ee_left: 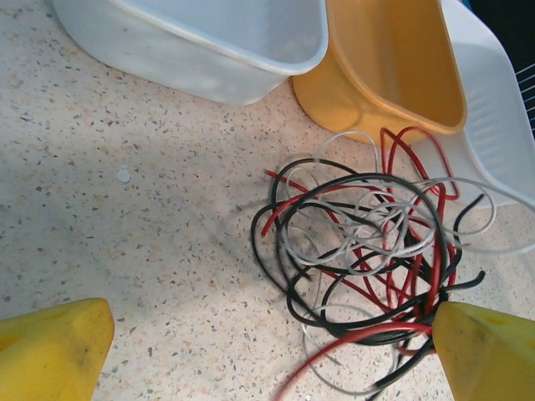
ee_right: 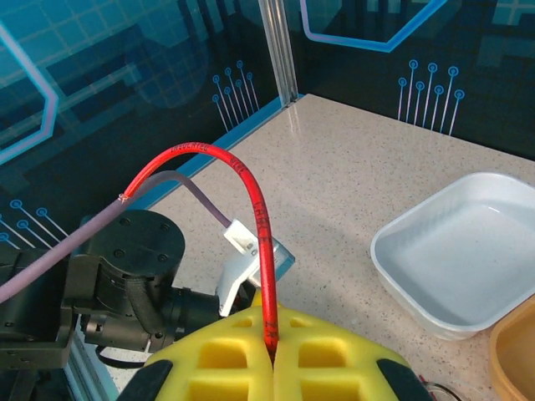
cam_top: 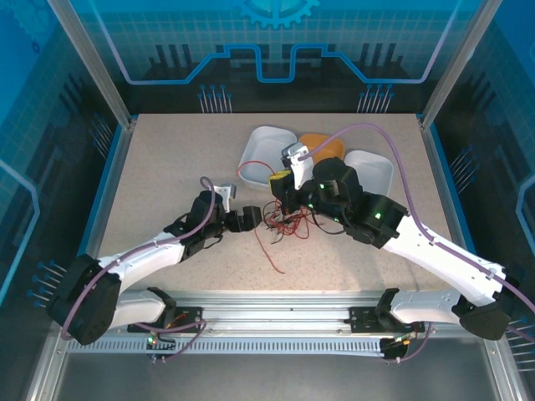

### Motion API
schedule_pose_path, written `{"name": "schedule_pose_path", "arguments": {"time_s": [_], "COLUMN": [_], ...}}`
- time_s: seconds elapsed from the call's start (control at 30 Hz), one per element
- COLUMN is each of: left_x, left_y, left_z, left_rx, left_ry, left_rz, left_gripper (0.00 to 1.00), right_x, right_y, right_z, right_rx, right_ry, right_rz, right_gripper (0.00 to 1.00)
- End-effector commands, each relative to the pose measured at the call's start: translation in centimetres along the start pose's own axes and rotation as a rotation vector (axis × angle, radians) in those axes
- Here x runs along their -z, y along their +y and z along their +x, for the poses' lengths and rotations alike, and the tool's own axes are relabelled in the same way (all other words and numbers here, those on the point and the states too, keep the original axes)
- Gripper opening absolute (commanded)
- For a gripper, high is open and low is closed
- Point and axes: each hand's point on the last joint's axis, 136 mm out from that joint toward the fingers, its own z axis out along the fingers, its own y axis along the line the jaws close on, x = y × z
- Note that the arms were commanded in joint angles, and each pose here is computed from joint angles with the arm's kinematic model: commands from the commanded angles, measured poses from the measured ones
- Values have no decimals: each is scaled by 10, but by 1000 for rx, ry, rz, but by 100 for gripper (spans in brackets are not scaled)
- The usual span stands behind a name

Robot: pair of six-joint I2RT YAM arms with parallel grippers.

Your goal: Untangle the cables

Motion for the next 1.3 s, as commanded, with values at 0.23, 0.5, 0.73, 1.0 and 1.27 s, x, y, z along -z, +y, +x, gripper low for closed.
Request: {"name": "schedule_pose_path", "arguments": {"time_s": [0.23, 0.5, 0.73, 1.0, 1.27], "left_x": [5, 23, 23, 22, 21], "left_y": [-16, -4, -3, -1, -2], "left_z": [-1, -2, -8, -9, -11], "left_rx": [-86, -114, -84, -57, -50], "left_ry": [5, -50, -77, -82, -89], "left_rz": [50, -1, -13, -27, -21], "left_gripper": [99, 99, 99, 99, 99], "right_x": [4, 30, 45, 64, 89], "right_y": [-11, 14, 32, 49, 57], "right_z": [-6, -45, -82, -127, -160], "right_rx": [-6, 36, 101, 142, 189], "right_ry": [-10, -76, -135, -204, -278], "right_rz": [52, -65, -131, -188, -210], "right_gripper": [0, 0, 0, 0, 0]}}
